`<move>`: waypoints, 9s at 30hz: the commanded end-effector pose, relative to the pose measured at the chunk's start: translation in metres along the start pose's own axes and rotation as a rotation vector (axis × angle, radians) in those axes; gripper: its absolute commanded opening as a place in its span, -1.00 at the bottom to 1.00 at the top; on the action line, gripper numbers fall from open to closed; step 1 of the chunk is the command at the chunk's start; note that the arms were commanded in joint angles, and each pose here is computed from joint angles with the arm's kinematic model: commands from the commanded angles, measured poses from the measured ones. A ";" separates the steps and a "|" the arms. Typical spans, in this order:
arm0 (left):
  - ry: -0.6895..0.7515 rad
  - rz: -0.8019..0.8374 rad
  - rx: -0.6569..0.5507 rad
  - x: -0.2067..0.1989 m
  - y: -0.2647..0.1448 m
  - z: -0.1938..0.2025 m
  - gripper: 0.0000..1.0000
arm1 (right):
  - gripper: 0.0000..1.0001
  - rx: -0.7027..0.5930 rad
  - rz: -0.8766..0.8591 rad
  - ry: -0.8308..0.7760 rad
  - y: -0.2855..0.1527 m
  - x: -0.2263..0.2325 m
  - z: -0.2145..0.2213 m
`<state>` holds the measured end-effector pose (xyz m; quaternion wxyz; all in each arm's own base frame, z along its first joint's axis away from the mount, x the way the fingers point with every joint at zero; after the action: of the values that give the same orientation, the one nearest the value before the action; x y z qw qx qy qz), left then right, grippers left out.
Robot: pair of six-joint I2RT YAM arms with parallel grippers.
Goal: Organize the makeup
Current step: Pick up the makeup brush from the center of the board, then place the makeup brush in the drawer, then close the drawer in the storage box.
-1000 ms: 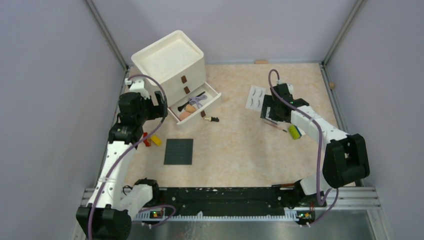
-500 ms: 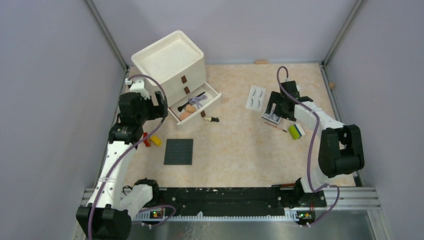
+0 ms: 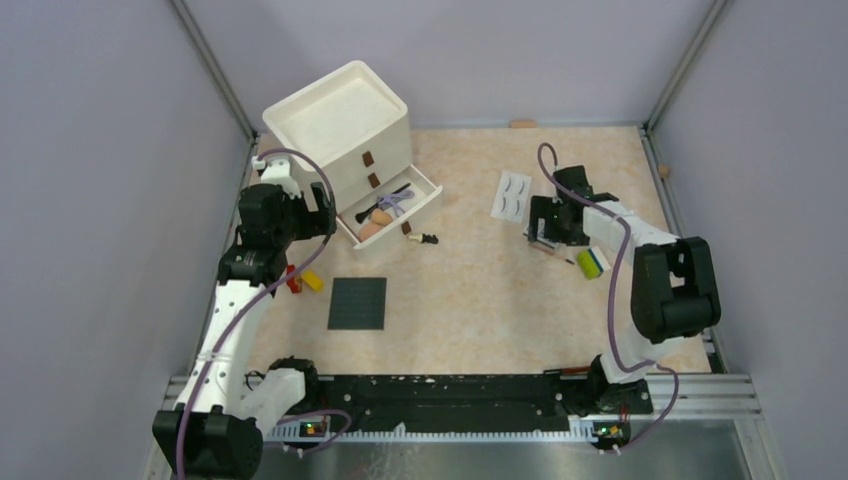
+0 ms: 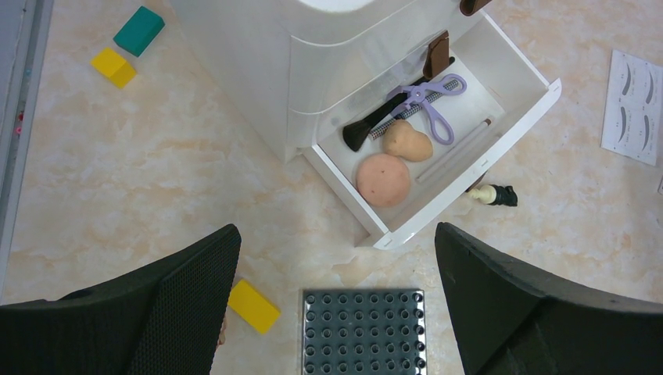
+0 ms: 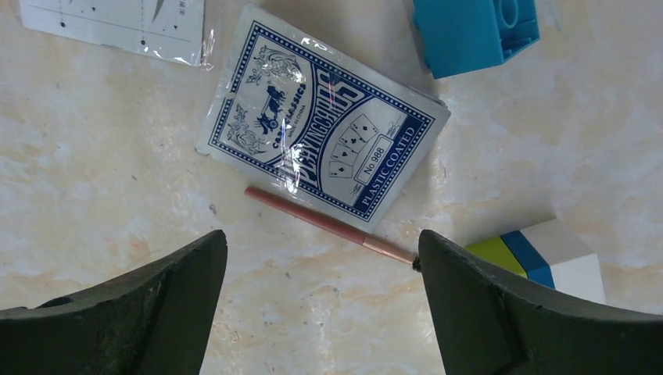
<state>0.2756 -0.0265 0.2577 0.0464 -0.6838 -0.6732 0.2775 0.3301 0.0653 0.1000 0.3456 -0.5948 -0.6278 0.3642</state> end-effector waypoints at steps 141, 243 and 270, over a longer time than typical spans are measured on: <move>0.005 0.032 -0.042 -0.006 -0.003 -0.008 0.98 | 0.27 -0.455 0.033 0.446 -0.095 -0.018 0.017; -0.013 0.084 -0.132 -0.047 0.021 -0.109 0.98 | 0.37 -0.037 -0.282 0.263 -0.098 0.068 0.061; 0.025 0.069 -0.165 -0.040 0.007 -0.101 0.98 | 0.61 -0.018 -0.161 0.638 -0.101 0.063 0.072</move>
<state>0.3160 -0.0313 0.2924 0.0419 -0.6899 -0.6725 0.2645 0.1712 0.0958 0.1104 0.5801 -0.6640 -0.4274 0.1998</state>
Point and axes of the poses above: each gripper's point midway between its finger pads, its own y axis out along the fingers, its own x axis along the line the jaws close on, z = x × y, the point moved 5 cm from there along -y, back along the fingers, and after that the axes turned 9 degrees about -y, right-handed, at the moved point
